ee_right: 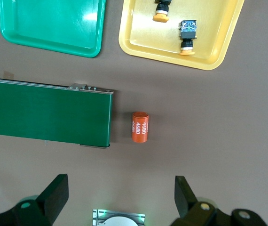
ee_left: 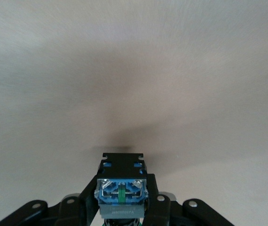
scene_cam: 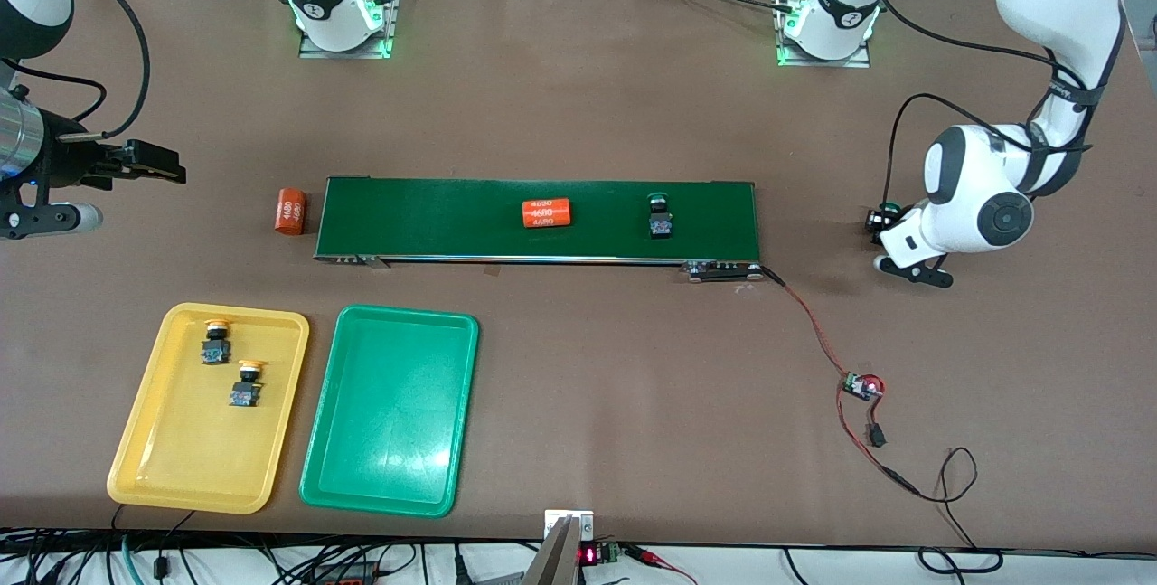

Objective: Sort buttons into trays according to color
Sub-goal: 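Carry the button onto the belt and open the left gripper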

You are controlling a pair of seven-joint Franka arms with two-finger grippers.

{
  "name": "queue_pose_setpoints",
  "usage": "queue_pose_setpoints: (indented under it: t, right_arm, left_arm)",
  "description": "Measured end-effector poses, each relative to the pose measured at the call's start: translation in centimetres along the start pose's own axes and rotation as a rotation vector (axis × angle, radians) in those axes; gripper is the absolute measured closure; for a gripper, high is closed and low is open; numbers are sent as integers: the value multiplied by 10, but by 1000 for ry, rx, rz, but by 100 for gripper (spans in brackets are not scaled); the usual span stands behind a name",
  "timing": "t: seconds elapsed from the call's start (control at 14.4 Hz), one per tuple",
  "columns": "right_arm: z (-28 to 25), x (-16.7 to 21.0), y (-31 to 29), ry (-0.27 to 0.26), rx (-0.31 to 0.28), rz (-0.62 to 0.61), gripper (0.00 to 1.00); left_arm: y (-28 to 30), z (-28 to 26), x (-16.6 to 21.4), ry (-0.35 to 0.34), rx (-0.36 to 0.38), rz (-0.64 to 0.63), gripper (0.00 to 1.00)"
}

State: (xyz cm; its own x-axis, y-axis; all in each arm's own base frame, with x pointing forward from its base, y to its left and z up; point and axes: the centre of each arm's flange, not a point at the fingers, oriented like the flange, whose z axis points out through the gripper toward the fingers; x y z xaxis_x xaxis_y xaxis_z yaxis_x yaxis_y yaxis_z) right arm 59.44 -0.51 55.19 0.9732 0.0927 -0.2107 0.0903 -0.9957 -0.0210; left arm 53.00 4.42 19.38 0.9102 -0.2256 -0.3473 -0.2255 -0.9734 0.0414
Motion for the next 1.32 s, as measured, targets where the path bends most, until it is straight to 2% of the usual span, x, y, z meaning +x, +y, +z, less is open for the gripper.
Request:
queue_pose_setpoints:
  t: [0.21, 0.42, 0.56, 0.83, 1.04, 1.25, 1.32]
  right_arm:
    - [0, 0, 0, 2, 0, 1, 0]
    - [0, 0, 0, 2, 0, 2, 0]
    - [0, 0, 0, 3, 0, 2, 0]
    - [0, 0, 0, 3, 0, 2, 0]
    - [0, 0, 0, 2, 0, 3, 0]
    - [0, 0, 0, 1, 0, 4, 0]
    - [0, 0, 0, 1, 0, 4, 0]
  left_arm:
    - [36, -67, 17, -21, 7, 15, 58]
    - [113, -105, 35, 15, 22, 11, 58]
    - [164, -108, 38, 23, 18, -29, 58]
    - [248, -99, 43, 60, -46, -92, 58]
    - [270, -79, 54, 86, -78, -99, 58]
    - [281, -60, 56, 62, -85, -82, 58]
    - [286, -58, 55, 57, -84, -75, 53]
